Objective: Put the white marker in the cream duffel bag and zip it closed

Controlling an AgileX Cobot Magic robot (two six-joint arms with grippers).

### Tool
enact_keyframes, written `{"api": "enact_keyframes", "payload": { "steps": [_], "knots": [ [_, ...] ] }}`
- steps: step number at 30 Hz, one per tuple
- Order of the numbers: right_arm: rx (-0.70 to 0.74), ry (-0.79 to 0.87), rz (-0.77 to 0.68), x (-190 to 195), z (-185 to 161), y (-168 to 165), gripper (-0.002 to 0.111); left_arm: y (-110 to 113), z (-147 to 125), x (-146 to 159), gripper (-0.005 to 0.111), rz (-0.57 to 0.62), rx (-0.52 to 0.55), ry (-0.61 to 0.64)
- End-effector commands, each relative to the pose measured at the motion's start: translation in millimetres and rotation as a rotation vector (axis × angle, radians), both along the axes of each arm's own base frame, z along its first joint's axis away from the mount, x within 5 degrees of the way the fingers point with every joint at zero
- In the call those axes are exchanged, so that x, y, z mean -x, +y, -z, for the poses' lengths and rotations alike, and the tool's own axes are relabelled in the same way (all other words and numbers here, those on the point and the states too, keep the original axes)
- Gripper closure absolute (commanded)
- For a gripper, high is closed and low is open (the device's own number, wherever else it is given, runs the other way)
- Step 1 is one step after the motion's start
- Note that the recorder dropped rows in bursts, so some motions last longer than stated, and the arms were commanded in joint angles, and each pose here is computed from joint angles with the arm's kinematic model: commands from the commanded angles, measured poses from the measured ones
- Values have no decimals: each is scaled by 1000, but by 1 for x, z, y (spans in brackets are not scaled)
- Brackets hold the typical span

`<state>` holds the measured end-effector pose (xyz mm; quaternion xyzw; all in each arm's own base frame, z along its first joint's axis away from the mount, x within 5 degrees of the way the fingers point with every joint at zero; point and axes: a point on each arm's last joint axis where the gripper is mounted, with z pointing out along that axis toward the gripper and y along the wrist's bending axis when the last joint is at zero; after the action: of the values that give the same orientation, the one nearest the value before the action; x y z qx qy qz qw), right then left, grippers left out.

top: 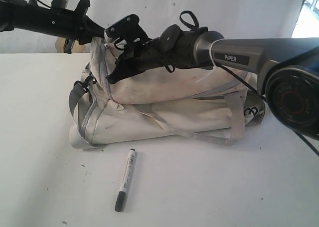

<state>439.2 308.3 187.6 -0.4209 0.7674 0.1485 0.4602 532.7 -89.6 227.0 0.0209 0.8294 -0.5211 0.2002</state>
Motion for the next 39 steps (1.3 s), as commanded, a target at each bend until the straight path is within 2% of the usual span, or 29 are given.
{"api": "enact_keyframes", "payload": {
  "steps": [1,5,12,21,25,30,34,39],
  "knots": [
    [7,38,-59,8,-10,1,108,-3,-7,1,106,9,29,-11],
    [-4,60,-93,15,-25,0,108,-2,-7,-1,106,-29,32,6],
    [15,144,-68,23,-40,-6,108,0,-7,-5,106,-102,54,46],
    [50,242,-104,42,-66,-14,108,2,-8,-10,106,-155,49,29],
    [84,292,-149,53,-76,-18,108,4,-5,-12,106,-175,15,18],
    [133,366,-77,60,-86,-28,108,9,-2,-14,106,-211,-34,14],
    [196,442,-69,75,-101,-39,108,27,8,-17,106,-282,-159,47],
    [247,547,-99,92,-113,-48,108,42,14,-19,106,-338,-228,69]
  ]
}}
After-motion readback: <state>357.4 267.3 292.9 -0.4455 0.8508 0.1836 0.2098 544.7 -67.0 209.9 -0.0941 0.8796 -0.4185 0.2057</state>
